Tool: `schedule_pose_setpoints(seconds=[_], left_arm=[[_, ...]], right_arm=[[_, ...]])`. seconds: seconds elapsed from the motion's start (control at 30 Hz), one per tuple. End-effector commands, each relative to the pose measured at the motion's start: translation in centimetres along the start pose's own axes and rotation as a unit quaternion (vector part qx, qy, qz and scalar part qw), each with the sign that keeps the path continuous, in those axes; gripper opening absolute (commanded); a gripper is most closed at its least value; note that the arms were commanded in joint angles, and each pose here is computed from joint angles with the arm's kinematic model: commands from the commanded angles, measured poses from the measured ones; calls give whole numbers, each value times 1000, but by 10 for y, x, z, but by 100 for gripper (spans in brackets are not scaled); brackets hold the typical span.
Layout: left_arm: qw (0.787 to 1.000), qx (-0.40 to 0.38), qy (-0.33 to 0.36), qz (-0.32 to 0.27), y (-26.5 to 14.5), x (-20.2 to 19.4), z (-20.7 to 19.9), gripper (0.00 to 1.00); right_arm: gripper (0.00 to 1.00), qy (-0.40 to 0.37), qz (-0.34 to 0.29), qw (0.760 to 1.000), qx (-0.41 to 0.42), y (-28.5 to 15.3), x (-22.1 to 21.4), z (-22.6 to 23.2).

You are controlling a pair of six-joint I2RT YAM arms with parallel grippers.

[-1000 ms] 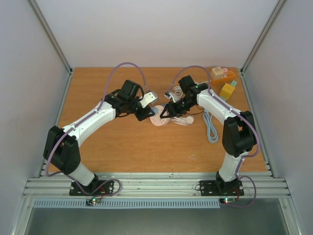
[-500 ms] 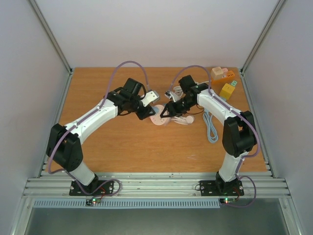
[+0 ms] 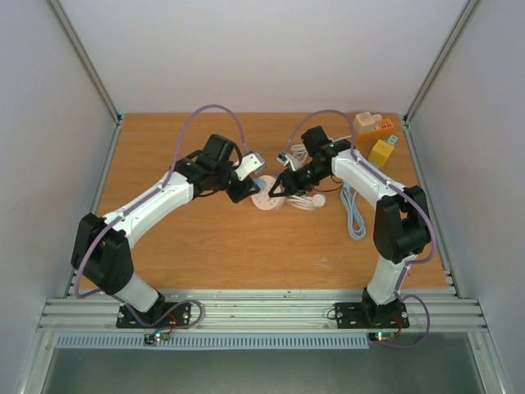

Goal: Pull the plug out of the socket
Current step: Remove the plug from the socket.

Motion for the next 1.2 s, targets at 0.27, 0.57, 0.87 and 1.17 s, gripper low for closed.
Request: schedule_pose_setpoints(seconds=[0.27, 0.57, 0.87, 1.17], left_arm=[[1000, -13, -18, -14, -2, 8, -1, 0], [1000, -13, -19, -15, -3, 8, -2, 0], [999, -20, -15, -42, -12, 10, -7, 0], [999, -9, -21, -34, -8, 9, -4, 0]], right_arm=[[1, -29, -22, 998, -44, -9, 2, -1], [1, -42, -12, 997, -70, -3, 2, -3], [1, -8, -31, 999, -3, -20, 7, -2], [1, 3, -37, 999, -29, -20, 6, -12]])
Point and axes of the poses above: each gripper's point midway between its finger pads, its own y axis out along the fingers, its own z axis along the line the jaws close on, x = y × z, the point moved 8 cm from there along -y, back along the fingers, and after that the axes turned 3 degrees about y, right-handed, at the moved point
